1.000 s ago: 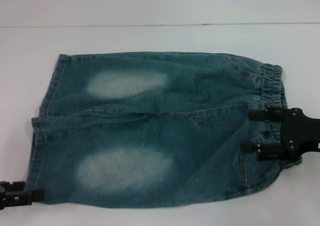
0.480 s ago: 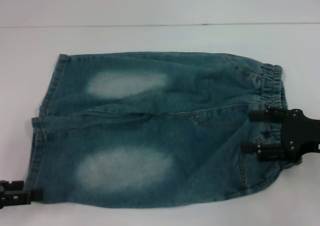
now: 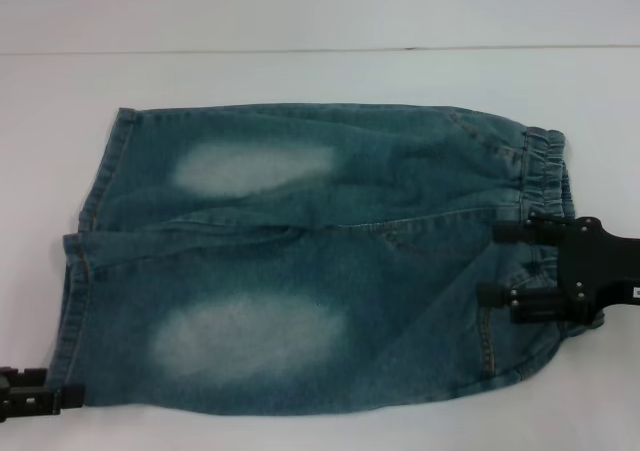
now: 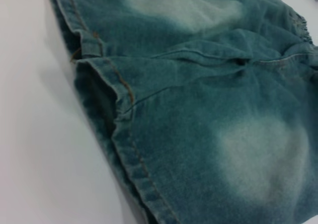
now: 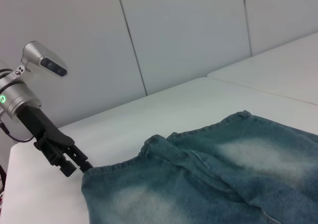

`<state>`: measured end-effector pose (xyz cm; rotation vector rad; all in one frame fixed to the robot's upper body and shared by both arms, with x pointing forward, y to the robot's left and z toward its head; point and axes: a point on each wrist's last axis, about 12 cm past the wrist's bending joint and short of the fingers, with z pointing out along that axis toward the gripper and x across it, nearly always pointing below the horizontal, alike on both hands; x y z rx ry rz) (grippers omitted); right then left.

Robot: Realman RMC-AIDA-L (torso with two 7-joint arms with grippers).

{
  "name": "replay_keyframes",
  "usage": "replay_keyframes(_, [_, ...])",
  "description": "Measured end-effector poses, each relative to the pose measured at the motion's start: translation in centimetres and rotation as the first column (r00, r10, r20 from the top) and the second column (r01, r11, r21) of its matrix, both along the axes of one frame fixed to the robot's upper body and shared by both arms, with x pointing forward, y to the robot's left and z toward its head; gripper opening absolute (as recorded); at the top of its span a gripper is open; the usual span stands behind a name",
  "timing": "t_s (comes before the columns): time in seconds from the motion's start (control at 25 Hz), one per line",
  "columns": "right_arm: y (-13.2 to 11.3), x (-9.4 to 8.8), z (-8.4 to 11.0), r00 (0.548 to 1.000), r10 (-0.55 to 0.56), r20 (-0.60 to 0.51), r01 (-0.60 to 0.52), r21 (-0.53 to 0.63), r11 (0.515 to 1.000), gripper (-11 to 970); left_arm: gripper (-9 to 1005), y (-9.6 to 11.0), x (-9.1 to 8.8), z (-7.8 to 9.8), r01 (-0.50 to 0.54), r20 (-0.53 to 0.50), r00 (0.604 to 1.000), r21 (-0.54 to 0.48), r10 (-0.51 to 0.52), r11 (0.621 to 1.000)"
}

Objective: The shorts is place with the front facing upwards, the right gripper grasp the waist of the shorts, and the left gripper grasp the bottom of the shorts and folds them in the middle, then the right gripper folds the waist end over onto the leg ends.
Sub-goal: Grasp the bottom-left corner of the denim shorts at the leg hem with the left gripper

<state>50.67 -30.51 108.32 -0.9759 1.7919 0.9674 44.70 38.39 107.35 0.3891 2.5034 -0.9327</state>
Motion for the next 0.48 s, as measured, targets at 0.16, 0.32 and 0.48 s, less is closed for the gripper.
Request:
replay_keyframes(0.16, [0.03,0.03,0.02,1.0,0.001,0.001,-0.001,0.0,1.0,942,850,-0.26,0.29,0.11,0.011,0.002,1.0,-0.009,-0.011,1.0])
replay_keyframes(0.32, [0.02,0.05,0.03,1.0,0.0,0.001,0.0,0.0,1.0,942,848,-0.66,0.59,0.13,0.033,-0.001,0.999,-0.009,-0.033,0.999])
replay_keyframes(0.48, [-0.02,0.07,0.06,1.0,0.001,0.002,-0.001,-0.001,1.0,942,845,-1.01,0.97,0.13,0.048,-0.008,0.999,-0.003,-0.048,0.999])
